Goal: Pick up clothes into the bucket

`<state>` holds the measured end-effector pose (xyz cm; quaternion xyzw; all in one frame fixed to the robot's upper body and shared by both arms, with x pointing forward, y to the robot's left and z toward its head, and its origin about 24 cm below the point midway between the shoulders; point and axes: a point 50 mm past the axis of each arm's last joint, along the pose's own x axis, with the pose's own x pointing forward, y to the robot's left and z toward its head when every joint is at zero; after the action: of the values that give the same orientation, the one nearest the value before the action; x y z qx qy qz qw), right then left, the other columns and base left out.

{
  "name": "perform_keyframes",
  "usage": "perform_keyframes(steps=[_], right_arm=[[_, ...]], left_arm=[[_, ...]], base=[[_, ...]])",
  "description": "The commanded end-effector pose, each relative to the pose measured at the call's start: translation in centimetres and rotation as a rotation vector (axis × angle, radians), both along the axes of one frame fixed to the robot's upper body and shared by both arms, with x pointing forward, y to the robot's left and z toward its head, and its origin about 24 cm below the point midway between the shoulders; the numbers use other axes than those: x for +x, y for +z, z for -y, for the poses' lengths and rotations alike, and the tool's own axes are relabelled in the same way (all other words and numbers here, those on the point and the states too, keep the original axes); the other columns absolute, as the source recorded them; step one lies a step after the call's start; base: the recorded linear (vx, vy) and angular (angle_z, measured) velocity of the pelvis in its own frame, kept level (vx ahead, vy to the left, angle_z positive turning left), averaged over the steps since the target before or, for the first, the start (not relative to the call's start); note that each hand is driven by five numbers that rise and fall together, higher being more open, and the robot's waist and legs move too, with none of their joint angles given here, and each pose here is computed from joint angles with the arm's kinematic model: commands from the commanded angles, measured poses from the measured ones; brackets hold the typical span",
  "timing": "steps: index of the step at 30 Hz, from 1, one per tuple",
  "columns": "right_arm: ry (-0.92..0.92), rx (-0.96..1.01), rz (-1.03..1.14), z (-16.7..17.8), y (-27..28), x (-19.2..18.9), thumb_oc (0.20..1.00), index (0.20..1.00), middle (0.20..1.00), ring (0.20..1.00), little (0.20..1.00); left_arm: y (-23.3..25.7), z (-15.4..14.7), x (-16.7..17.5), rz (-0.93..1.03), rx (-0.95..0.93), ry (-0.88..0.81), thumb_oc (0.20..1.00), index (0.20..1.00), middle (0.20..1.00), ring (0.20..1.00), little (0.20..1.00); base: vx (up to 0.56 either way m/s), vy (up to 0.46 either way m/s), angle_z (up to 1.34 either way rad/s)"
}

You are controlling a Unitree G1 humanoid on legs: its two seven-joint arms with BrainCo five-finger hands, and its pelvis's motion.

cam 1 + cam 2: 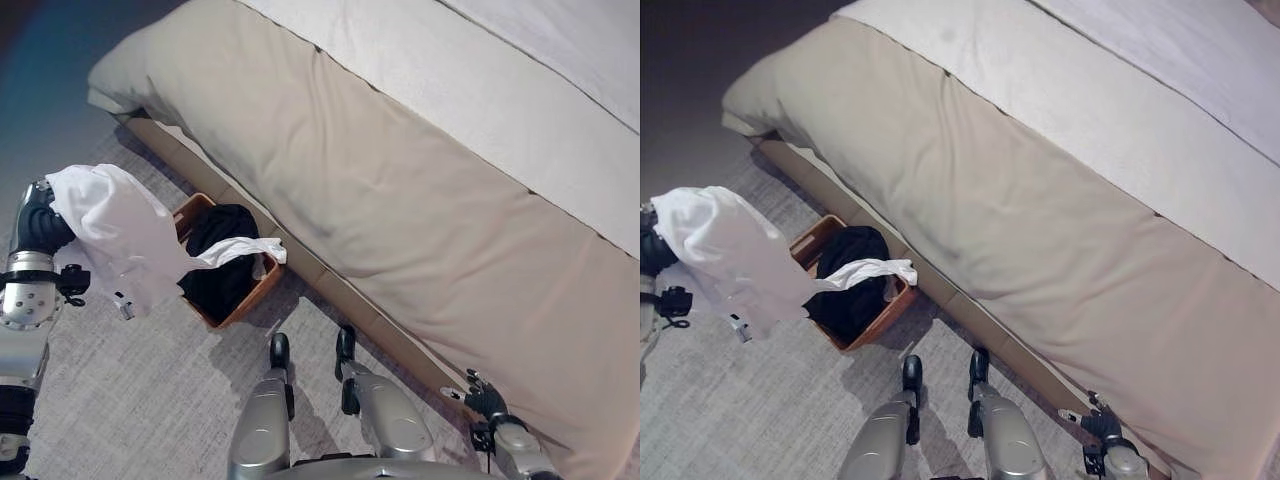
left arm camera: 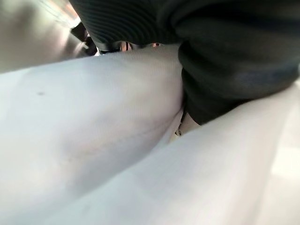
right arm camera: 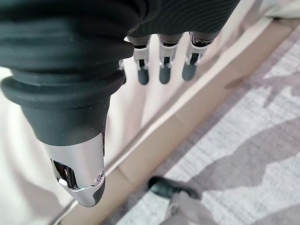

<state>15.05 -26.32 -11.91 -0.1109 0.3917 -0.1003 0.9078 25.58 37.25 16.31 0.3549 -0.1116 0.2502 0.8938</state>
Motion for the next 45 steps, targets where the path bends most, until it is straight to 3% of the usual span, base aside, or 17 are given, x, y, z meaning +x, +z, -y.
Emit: perform_keyframes(steps=[1,13,26,35,45], right_arm=[[0.055,-0.037,0.051,-0.2,0.6,0.4,1.000,1.000,1.000,1.000,1.000],[0.128,-0.069,0.108,-1.9,1.0,1.9,1.000,1.000,1.000,1.000,1.000],[0.065,-0.115,0.070,-0.7,0.5,1.0,1.000,1.000,1.000,1.000,1.000],[0.021,-0.147,0.014,0.9,0.2,-0.1,1.000,1.000,1.000,1.000,1.000],[0.037,-0.149,-0.006,1.1,0.1,-0.3,1.000,1.000,1.000,1.000,1.000]], left_arm=[[2.6,-0.7,0.2,0.154,0.025,0.064,0.200,0.200,0.200,0.200,0.200],[2.9,0.0,1.5,0.325,-0.119,0.110,0.200,0.200,0.200,0.200,0.200],[7.2,-1.3,-4.5,0.802,-0.140,0.223,0.200,0.200,0.200,0.200,0.200],[10.9,-1.0,-7.5,0.975,-0.077,0.131,0.200,0.200,0.200,0.200,0.200],[14.6,0.9,-8.5,1.057,0.063,0.012,0.200,0.200,0.200,0.200,0.200]], base=[[-0.06,0.000,-0.05],[-0.01,0.004,0.00],[0.03,-0.007,0.05],[0.02,-0.018,0.22],[-0.01,-0.009,0.08]])
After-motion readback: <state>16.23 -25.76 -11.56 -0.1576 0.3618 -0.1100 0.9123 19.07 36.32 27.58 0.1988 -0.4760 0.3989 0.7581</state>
